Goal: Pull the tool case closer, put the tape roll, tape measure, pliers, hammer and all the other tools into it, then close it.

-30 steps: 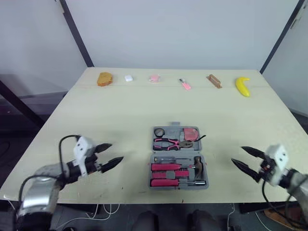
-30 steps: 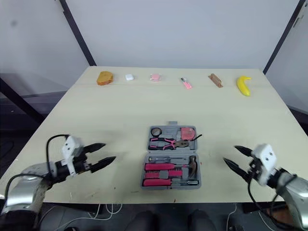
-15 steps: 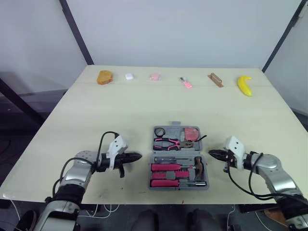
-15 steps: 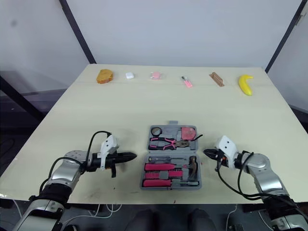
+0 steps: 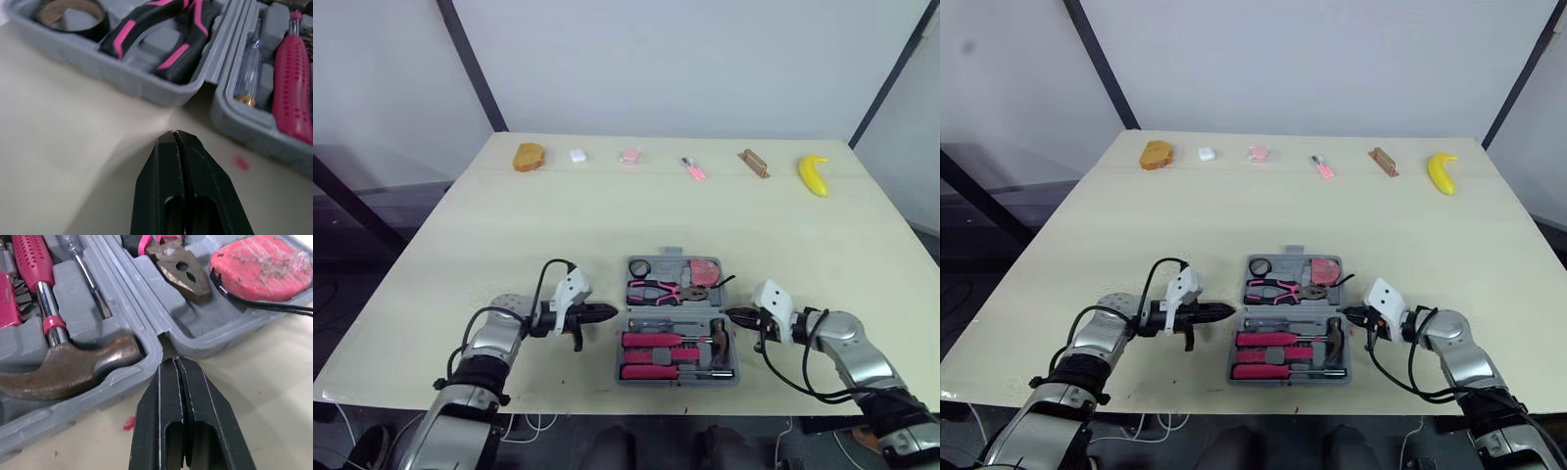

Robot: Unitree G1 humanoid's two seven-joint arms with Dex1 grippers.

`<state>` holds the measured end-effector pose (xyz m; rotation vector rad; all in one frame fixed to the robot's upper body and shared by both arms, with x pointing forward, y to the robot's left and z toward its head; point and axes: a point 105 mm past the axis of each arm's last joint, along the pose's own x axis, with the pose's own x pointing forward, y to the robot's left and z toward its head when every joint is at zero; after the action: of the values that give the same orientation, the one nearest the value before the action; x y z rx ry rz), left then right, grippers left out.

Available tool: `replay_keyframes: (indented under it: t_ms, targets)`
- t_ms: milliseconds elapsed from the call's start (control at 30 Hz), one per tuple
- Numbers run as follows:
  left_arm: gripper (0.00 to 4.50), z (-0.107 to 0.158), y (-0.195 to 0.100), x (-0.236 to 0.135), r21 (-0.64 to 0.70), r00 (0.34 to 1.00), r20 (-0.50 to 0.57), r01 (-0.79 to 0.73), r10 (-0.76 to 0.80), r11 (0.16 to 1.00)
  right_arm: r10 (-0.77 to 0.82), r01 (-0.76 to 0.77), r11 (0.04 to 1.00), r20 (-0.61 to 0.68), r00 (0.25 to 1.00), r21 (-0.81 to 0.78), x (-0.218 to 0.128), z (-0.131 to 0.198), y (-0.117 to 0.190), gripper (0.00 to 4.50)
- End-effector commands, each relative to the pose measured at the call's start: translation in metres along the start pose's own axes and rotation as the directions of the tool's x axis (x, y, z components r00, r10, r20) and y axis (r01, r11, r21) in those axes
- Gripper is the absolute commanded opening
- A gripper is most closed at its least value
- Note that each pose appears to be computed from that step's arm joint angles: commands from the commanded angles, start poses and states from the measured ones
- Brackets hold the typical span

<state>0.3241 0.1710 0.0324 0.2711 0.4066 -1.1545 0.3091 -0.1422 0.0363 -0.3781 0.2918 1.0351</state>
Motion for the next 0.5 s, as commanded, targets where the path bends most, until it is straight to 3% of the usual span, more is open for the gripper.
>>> replay_keyframes:
  t_ms: [33,500]
  targets:
    - [0.04,-0.002,-0.005,0.006,0.001,0.999,-0.023,0.039,-0.039,0.999,0.006,-0.005,0.999,0.029,1.0,-0.033,0.003,0.008,0.0,0.0]
    - [0.04,-0.001,-0.013,0.018,-0.003,0.997,-0.025,0.079,-0.079,0.997,0.017,-0.016,0.999,0.04,0.999,-0.032,0.006,0.01,0.001,0.0]
